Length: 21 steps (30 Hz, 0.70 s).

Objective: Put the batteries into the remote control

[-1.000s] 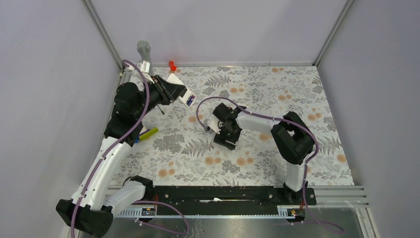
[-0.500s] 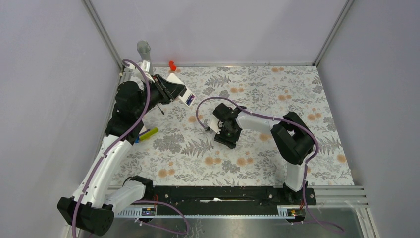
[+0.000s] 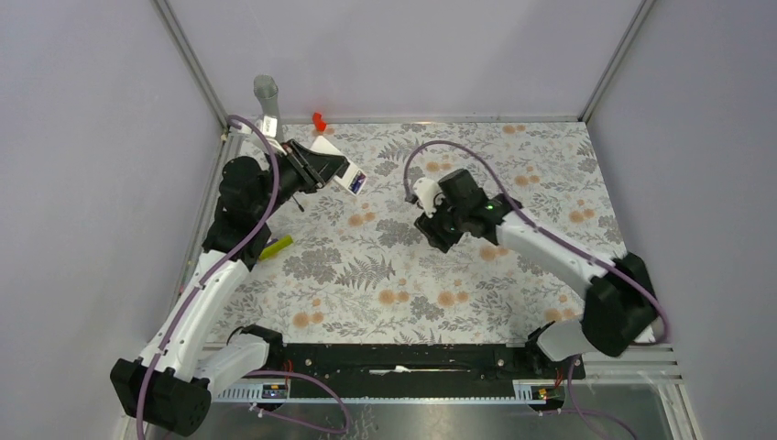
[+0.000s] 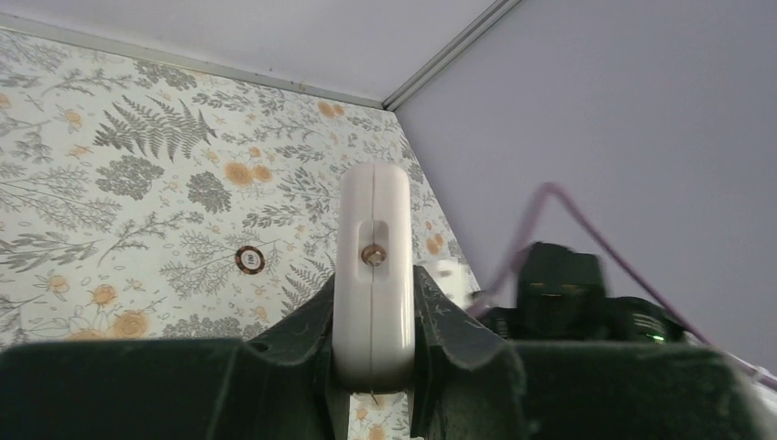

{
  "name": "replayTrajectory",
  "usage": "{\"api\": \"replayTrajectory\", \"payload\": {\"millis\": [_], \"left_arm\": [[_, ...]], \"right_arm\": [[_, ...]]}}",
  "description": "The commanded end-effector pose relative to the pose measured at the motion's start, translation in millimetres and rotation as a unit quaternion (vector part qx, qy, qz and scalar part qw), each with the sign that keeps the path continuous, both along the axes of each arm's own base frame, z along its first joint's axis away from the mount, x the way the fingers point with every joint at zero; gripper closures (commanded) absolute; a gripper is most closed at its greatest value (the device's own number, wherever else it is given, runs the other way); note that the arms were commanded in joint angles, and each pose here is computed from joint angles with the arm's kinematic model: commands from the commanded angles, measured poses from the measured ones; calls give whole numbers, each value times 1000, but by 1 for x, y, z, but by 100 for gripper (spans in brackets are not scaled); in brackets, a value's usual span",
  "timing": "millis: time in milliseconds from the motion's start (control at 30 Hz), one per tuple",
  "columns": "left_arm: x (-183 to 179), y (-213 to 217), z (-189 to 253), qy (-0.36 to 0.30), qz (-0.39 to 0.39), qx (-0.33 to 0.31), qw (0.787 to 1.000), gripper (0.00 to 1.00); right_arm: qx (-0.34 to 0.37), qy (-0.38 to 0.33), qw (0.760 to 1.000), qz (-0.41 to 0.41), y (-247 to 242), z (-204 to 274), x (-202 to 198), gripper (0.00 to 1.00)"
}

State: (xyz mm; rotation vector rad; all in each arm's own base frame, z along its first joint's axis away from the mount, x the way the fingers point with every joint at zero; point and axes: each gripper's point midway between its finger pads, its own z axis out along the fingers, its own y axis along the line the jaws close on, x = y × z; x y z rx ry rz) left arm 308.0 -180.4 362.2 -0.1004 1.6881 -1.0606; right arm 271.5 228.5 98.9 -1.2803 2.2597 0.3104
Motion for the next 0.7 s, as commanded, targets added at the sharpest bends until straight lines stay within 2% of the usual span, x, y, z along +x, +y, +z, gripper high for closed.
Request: {"api": "replayTrajectory", "payload": {"millis": [0,100,300,400,467,667], "left_arm": [[2,-13,13,-29,-31,-49,998,100],[2,-27,3,-20,-54,-59,997,100],[-4,-64,-22,2,-111,-66,992,100],[-7,-82,-34,7,-129,-54,990,100],[-6,-86,-40,9,-129,-54,990,100],[-9,-90,-55,14,-132,-55,990,100]], "right_arm": [[92,-81,992,-13,3,62,3,47],[125,-108,986,-22,0,98,-2,45],[182,-86,979,-20,6,141,-25,44],[241,-34,970,-14,23,160,-43,44],[269,2,963,-8,35,171,-52,48],[289,9,956,-45,50,184,-48,52]]}}
